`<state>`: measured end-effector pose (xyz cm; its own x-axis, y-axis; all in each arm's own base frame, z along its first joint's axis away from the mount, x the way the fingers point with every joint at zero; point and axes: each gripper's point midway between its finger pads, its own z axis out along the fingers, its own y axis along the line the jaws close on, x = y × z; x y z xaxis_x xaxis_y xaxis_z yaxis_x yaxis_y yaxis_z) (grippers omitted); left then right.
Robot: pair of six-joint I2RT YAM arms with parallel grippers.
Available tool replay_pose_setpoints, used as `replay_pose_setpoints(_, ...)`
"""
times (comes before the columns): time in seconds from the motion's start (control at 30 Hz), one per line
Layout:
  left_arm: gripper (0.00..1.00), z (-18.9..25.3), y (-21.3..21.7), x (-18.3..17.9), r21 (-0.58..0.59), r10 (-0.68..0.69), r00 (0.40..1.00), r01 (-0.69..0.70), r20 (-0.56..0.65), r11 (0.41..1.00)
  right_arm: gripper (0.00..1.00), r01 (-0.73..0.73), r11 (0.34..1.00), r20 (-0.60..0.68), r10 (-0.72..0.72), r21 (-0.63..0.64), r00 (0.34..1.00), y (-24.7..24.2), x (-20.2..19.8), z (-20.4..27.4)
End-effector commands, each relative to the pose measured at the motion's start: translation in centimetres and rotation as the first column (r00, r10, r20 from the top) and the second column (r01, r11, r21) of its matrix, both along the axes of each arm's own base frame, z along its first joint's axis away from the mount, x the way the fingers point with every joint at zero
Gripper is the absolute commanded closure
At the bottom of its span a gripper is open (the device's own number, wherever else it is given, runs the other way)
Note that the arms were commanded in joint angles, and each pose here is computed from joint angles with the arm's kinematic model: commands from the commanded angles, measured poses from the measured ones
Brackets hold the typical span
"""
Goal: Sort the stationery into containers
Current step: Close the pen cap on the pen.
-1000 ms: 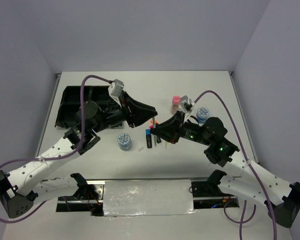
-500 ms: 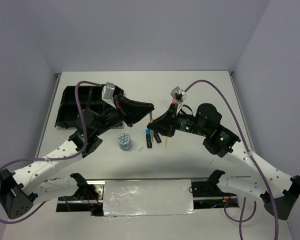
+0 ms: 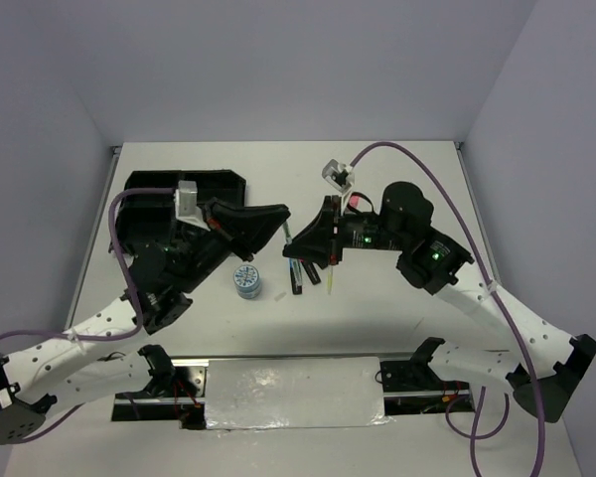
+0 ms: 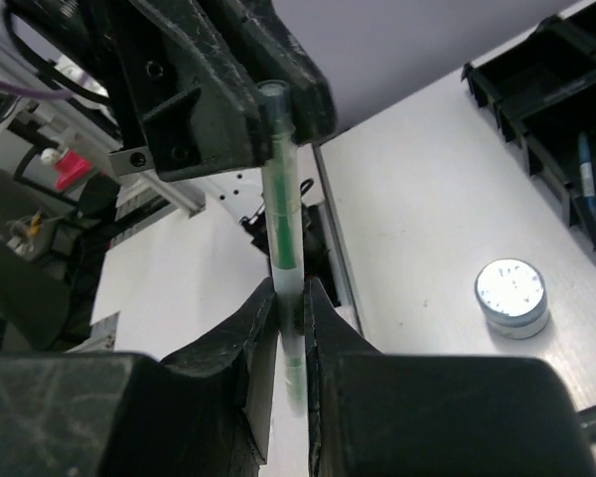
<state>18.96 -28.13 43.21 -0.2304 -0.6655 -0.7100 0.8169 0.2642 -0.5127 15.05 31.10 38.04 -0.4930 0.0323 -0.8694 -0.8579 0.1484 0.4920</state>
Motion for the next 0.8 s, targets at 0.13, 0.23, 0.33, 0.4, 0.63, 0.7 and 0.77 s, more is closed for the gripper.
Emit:
replay_pose_setpoints(0.13, 0.61, -6.5, -3.3, -0.7, 0.440, -0.028, 0.986, 0.100, -0.166, 0.892, 1.00, 0.133, 0.947, 0.242, -0.208, 0.292, 0.948, -1.4, 0.3, 5.9)
replay_pose_setpoints(0.23, 0.58, -5.1, -3.7, -0.4, 0.431, -0.031, 0.989, 0.091, -0.144, 0.898, 1.00, 0.131, 0.952, 0.236, -0.200, 0.276, 0.951, -1.4, -0.1, 5.4)
replay_pose_setpoints(0.33, 0.53, -4.9, -3.9, -0.6, 0.418, -0.049, 0.988, 0.106, -0.144, 0.902, 1.00, 0.139, 0.953, 0.229, -0.203, 0.269, 0.952, -1.3, 0.0, 5.1)
replay_pose_setpoints(0.4, 0.87, -4.9, -4.0, -0.7, 0.412, -0.056, 0.988, 0.112, -0.146, 0.904, 1.00, 0.149, 0.954, 0.224, -0.209, 0.260, 0.952, -1.3, 0.3, 4.7)
replay_pose_setpoints(0.63, 1.00, -6.5, -1.5, 2.9, 0.483, 0.179, 0.960, -0.054, -0.215, 0.874, 0.36, 0.329, 0.924, 0.134, -0.357, 0.192, 0.924, -1.7, 3.5, 1.4)
replay_pose_setpoints(0.7, 1.00, -7.9, 1.9, 7.1, 0.539, 0.398, 0.867, -0.190, -0.299, 0.820, 0.13, 0.476, 0.874, 0.080, -0.484, 0.102, 0.871, -3.1, 6.1, -1.6)
replay_pose_setpoints(0.77, 1.00, -9.2, 4.7, 10.0, 0.534, 0.498, 0.764, -0.242, -0.411, 0.810, 0.06, 0.573, 0.819, 0.035, -0.573, 0.023, 0.819, -4.6, 7.6, -4.6)
